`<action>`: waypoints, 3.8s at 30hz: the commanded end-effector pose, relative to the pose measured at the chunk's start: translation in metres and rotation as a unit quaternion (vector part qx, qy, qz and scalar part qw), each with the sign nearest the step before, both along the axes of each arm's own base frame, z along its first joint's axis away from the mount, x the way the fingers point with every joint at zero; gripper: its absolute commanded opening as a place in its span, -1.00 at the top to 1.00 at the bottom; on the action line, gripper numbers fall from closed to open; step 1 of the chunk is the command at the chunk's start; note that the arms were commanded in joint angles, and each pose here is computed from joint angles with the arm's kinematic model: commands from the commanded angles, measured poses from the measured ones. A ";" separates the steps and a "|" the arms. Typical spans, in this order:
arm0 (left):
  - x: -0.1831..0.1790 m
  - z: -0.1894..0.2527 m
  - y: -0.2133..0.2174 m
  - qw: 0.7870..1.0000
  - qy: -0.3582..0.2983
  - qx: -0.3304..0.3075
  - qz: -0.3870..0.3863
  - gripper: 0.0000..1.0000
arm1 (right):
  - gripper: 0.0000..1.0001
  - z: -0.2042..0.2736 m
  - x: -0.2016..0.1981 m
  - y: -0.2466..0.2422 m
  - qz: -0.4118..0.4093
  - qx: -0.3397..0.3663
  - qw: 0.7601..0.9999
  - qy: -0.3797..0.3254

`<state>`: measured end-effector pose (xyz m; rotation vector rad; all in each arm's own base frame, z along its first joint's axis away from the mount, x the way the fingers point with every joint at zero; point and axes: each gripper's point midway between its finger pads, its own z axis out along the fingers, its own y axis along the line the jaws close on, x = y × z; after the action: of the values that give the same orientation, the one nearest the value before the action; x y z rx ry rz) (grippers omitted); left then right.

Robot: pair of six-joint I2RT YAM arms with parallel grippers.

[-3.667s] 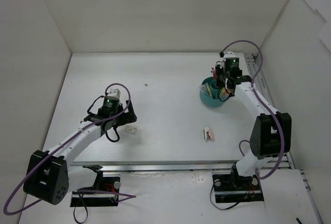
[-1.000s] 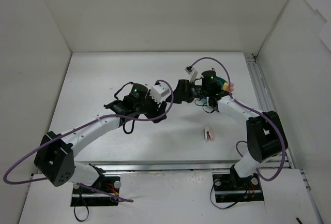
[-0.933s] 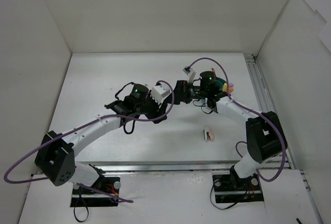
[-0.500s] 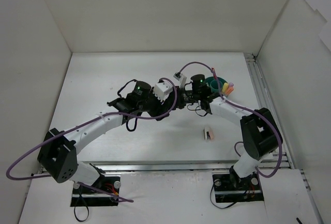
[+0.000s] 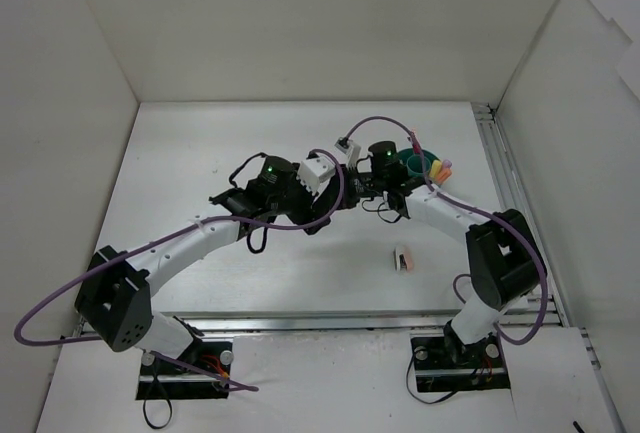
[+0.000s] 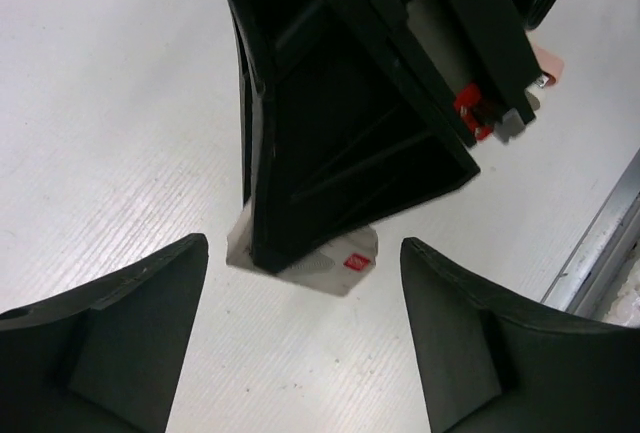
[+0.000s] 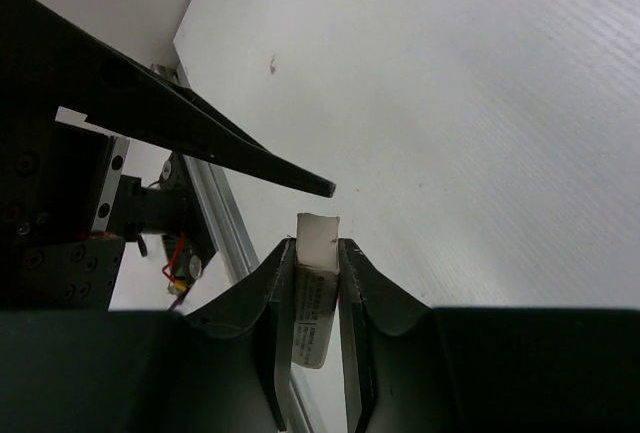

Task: Sort the stationery into containers
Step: Place the stationery in the storage box, then pick up the stationery from the center of the board.

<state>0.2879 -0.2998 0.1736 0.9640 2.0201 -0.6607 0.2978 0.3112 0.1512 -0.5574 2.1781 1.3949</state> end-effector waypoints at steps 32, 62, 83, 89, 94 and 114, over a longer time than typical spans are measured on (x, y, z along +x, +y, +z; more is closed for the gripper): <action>0.036 0.042 0.088 0.980 -0.032 -0.088 0.177 -0.99 | 1.00 0.067 0.237 -0.229 -0.290 -0.296 0.829 -0.377; 0.031 0.028 0.097 0.977 -0.009 -0.079 0.197 -0.99 | 0.23 0.024 0.218 -0.244 -0.313 -0.322 0.835 -0.317; 0.031 0.054 0.095 0.973 -0.040 -0.115 0.194 -0.99 | -0.96 0.123 0.099 -0.172 -0.301 -0.194 0.874 -0.329; 0.025 0.058 0.103 0.969 -0.061 -0.124 0.204 -0.99 | -0.96 0.049 0.012 -0.169 -0.308 -0.220 0.907 -0.185; 0.017 0.049 0.105 0.970 -0.051 -0.125 0.204 -0.99 | -0.96 -0.022 -0.048 -0.187 -0.312 -0.270 0.909 -0.065; 0.006 0.035 0.114 0.963 -0.049 -0.127 0.233 -0.99 | 0.28 -0.121 -0.066 -0.207 -0.329 -0.387 0.858 0.079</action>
<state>0.2856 -0.1833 0.1776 0.3675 2.0247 -0.5705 0.2132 0.1019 0.0146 0.0501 2.7347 0.1877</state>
